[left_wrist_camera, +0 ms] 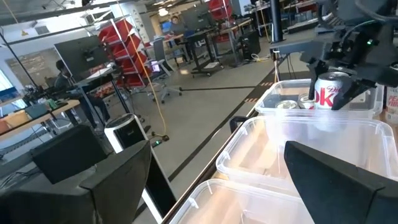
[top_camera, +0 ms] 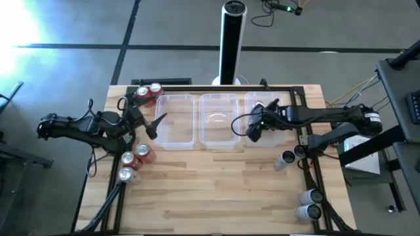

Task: Sort soda cans
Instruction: Put the right red-silver soda can into the right transparent bin

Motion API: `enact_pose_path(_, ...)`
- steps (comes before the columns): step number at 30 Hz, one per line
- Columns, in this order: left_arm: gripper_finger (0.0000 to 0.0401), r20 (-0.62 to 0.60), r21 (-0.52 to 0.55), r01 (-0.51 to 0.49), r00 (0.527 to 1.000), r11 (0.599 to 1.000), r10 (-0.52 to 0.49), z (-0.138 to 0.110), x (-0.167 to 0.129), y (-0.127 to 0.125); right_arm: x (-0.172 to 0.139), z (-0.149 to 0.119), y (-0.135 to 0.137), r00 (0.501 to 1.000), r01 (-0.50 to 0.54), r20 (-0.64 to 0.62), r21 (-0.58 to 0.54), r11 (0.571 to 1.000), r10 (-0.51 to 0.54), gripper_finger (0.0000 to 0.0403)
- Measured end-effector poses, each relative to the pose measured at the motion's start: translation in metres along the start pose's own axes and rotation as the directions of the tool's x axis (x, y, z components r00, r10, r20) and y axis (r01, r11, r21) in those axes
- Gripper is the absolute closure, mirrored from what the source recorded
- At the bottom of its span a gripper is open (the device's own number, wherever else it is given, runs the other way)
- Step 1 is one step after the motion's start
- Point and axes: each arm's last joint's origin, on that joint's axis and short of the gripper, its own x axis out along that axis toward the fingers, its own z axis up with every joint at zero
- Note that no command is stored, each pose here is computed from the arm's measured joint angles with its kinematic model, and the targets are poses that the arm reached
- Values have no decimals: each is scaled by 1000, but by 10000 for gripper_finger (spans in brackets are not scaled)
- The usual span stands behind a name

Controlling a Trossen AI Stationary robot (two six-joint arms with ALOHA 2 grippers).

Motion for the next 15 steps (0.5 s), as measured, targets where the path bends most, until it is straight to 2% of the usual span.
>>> enact_pose_path(5,49,-9,5,2,1000,1000,-2,-1,0,-1,1,2,-8,1000,-14,-7,-50,999,13,117)
enact_pose_path(8,49,-12,7,3,1000,1000,-3,-2,0,-1,-2,5,-11,1000,-22,2,-117,993,22,117)
enact_pose_path(15,49,-14,-1,4,1000,1000,-4,-2,1,-1,7,1,-18,994,-105,-70,-293,950,88,117)
